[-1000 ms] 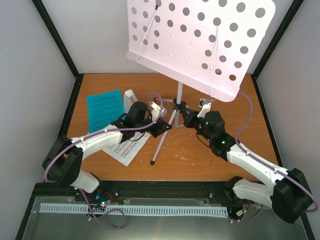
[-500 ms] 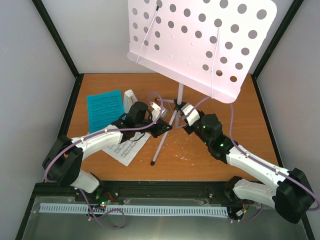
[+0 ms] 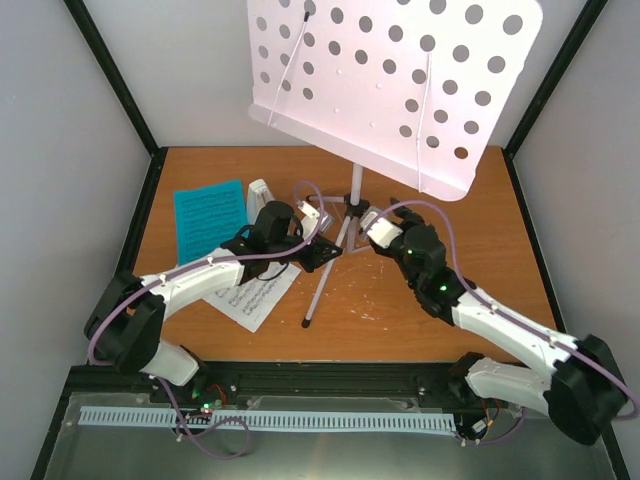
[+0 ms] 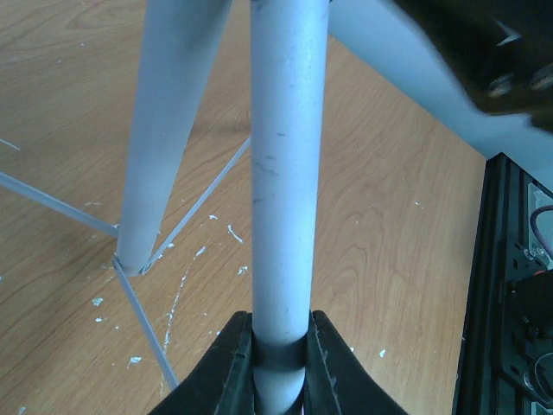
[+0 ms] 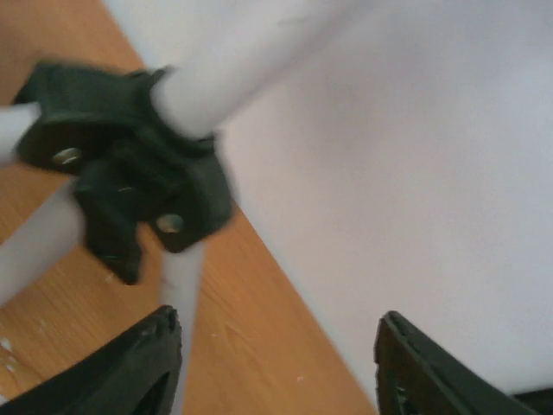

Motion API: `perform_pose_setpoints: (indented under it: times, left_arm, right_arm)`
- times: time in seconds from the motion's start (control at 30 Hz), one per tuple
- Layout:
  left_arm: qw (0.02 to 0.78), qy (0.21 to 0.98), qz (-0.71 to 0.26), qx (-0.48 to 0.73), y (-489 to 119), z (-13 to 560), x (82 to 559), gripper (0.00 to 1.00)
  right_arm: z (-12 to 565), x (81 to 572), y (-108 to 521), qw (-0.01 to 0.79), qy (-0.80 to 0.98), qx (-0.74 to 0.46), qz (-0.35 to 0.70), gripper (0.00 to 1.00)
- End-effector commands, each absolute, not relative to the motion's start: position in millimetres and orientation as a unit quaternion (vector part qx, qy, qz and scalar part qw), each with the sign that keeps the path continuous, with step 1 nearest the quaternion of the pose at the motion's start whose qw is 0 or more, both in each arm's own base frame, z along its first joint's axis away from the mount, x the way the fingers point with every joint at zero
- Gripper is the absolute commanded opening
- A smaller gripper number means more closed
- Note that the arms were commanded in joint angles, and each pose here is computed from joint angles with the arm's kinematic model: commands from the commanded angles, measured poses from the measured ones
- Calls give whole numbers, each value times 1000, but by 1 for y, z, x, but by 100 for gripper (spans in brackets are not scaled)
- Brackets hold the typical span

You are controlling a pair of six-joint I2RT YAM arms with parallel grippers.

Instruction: Pack up the instrument practice props

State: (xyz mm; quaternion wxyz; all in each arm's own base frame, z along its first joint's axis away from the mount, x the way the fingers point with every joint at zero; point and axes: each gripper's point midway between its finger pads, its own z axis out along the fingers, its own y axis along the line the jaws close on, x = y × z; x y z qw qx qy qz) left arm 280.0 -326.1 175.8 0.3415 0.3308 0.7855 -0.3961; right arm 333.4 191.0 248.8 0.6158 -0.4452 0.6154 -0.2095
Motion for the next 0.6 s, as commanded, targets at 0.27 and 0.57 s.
perform_pose_setpoints:
  times: [0.27, 0.57]
  left_arm:
    - [359, 763, -412, 346, -331, 198, 280, 0]
    - [363, 761, -409, 349, -331, 198, 280, 0]
  right_arm:
    - [276, 278, 163, 681, 704, -125, 156, 96]
    - [267, 295, 167, 555, 714, 146, 402, 99]
